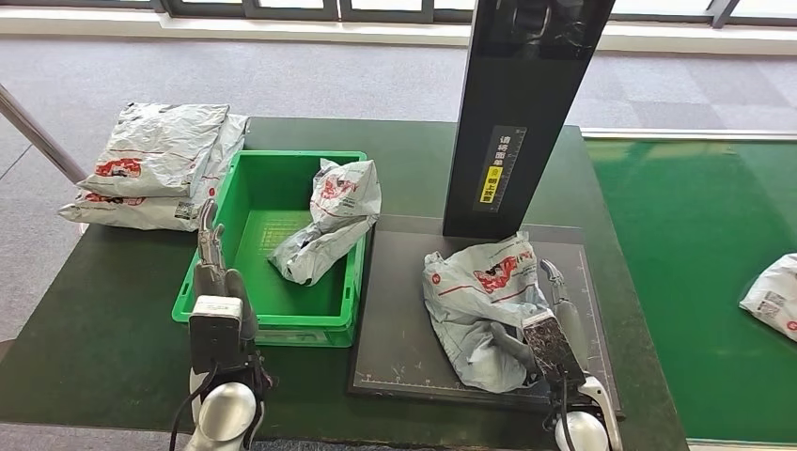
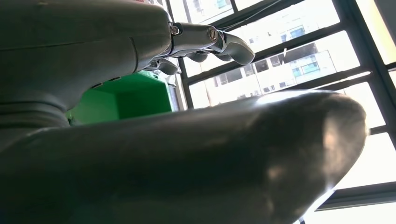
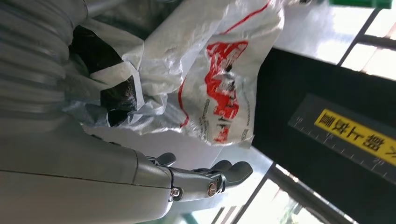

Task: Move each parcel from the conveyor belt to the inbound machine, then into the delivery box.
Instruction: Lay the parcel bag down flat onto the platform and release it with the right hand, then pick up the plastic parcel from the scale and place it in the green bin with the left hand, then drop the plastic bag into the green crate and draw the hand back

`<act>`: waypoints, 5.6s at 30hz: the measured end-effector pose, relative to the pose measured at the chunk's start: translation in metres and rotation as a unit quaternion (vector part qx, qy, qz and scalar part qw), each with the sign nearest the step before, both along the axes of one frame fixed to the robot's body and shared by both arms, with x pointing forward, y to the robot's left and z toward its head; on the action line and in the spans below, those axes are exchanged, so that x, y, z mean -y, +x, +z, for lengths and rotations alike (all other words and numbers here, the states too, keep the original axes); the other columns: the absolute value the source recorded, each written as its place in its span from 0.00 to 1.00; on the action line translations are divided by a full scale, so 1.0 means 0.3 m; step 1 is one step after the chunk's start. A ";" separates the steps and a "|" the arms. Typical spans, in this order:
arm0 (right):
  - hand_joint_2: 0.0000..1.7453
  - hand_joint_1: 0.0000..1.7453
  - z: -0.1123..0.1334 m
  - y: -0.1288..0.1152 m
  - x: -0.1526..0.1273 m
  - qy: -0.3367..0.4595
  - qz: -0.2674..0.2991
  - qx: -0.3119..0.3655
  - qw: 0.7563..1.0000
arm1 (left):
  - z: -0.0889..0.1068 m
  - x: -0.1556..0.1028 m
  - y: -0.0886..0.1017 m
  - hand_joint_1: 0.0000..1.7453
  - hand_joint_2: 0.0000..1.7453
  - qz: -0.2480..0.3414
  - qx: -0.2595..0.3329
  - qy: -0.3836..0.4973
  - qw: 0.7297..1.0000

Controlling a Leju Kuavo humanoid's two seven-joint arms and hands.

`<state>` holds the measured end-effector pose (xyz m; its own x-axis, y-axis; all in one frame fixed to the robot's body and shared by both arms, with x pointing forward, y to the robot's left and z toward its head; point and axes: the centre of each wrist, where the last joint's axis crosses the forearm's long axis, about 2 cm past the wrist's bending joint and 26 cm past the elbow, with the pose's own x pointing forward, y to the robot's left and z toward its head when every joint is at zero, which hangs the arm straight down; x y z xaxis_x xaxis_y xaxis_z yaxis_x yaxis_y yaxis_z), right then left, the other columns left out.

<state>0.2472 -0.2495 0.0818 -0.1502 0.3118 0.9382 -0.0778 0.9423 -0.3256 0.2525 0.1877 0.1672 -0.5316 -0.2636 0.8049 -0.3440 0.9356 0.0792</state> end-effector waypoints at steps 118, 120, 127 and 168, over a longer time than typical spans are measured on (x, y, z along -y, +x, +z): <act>1.00 0.00 0.530 -0.040 -0.128 0.245 0.150 0.456 0.842 | 0.400 -0.094 0.052 1.00 1.00 0.217 0.342 0.120 0.906; 1.00 0.00 0.524 -0.044 -0.128 0.244 0.147 0.455 0.844 | 0.388 -0.110 0.055 1.00 1.00 0.223 0.323 0.104 0.914; 1.00 0.00 0.500 -0.064 -0.126 0.244 0.138 0.444 0.851 | 0.308 -0.124 0.094 1.00 1.00 0.224 0.242 0.085 0.940; 1.00 0.00 0.445 -0.109 -0.119 0.219 0.143 0.415 0.871 | 0.012 -0.059 0.174 0.88 1.00 0.109 -0.061 0.122 0.985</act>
